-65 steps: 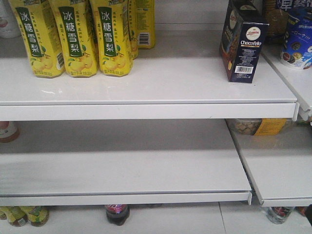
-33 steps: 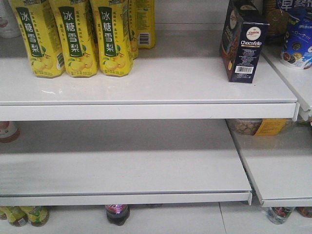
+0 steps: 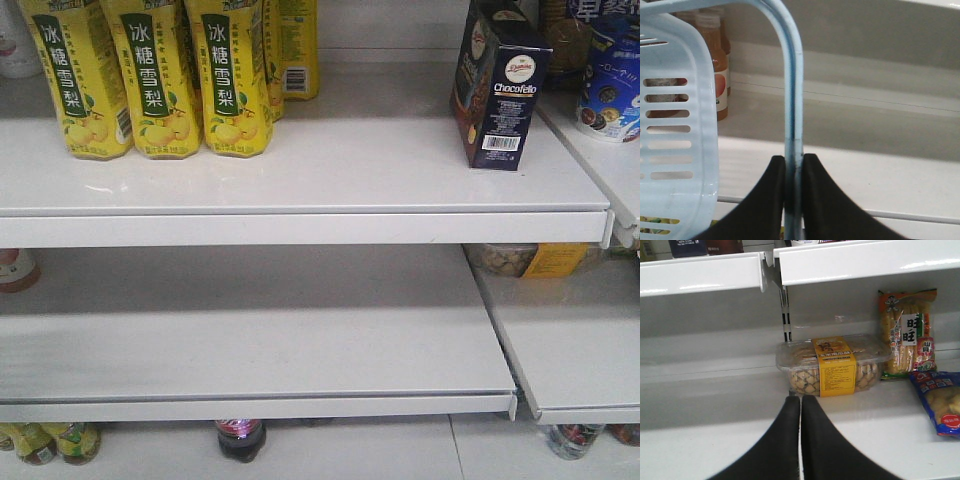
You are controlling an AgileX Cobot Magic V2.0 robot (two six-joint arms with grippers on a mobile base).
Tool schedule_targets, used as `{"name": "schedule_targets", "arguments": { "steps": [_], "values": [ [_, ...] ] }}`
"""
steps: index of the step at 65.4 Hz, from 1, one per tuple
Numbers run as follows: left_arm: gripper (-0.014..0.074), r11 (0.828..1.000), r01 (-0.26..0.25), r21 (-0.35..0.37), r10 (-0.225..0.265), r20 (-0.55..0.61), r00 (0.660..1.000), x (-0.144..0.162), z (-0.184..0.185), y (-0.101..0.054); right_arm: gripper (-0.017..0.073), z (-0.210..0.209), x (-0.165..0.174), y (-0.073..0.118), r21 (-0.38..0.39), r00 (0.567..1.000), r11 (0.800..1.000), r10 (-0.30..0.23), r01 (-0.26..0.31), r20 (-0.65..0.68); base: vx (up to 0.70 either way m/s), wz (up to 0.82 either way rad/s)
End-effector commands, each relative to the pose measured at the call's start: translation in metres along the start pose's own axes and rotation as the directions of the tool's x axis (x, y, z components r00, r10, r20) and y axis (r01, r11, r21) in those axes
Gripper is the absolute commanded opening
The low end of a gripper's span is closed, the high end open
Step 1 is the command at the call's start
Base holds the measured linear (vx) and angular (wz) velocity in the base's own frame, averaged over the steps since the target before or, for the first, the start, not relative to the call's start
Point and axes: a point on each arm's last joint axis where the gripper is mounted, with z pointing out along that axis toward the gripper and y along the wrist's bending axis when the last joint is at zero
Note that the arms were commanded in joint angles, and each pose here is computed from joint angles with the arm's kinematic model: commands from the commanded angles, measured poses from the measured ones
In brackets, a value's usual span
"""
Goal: Left arm holds basket, right arm returns cookies
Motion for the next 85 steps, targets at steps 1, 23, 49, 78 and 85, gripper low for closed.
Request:
{"name": "schedule_targets", "arguments": {
  "steps": [1, 23, 49, 78, 85],
  "values": [
    [-0.0007, 1.000, -0.030, 0.007, 0.028, 0.164, 0.986, -0.0219, -0.0058, -0.0027, -0.0003, 0.0001, -0.0009, 0.0013, -0.012, 0.996, 0.998, -0.060, 0.061, 0.071, 0.00, 0.00],
    [-0.0007, 1.000, -0.030, 0.007, 0.028, 0.164, 0.986, -0.0219, -0.0058, -0.0027, -0.0003, -0.0002, -0.0038, 0.0024, -0.022, 0.993, 0.998, -0.062, 0.065, 0.104, 0.00, 0.00],
    [-0.0007, 1.000, -0.030, 0.007, 0.028, 0.164, 0.986, -0.0219, -0.0058, -0.0027, -0.0003, -0.0002, -0.0044, 0.0026, -0.024, 0.992, 0.998, -0.062, 0.065, 0.111, 0.00, 0.00],
    [-0.0007, 1.000, -0.030, 0.007, 0.028, 0.164, 0.986, -0.0219, -0.0058, -0.0027, -0.0003, -0.0002, -0.0044, 0.0026, -0.024, 0.992, 0.998, -0.062, 0.065, 0.111, 0.00, 0.00],
    [-0.0007, 1.000, -0.030, 0.007, 0.028, 0.164, 0.986, -0.0219, -0.0058, -0.0027, -0.0003, -0.0002, -0.0044, 0.0026, -0.024, 0.992, 0.998, -0.062, 0.065, 0.111, 0.00, 0.00]
  ]
}}
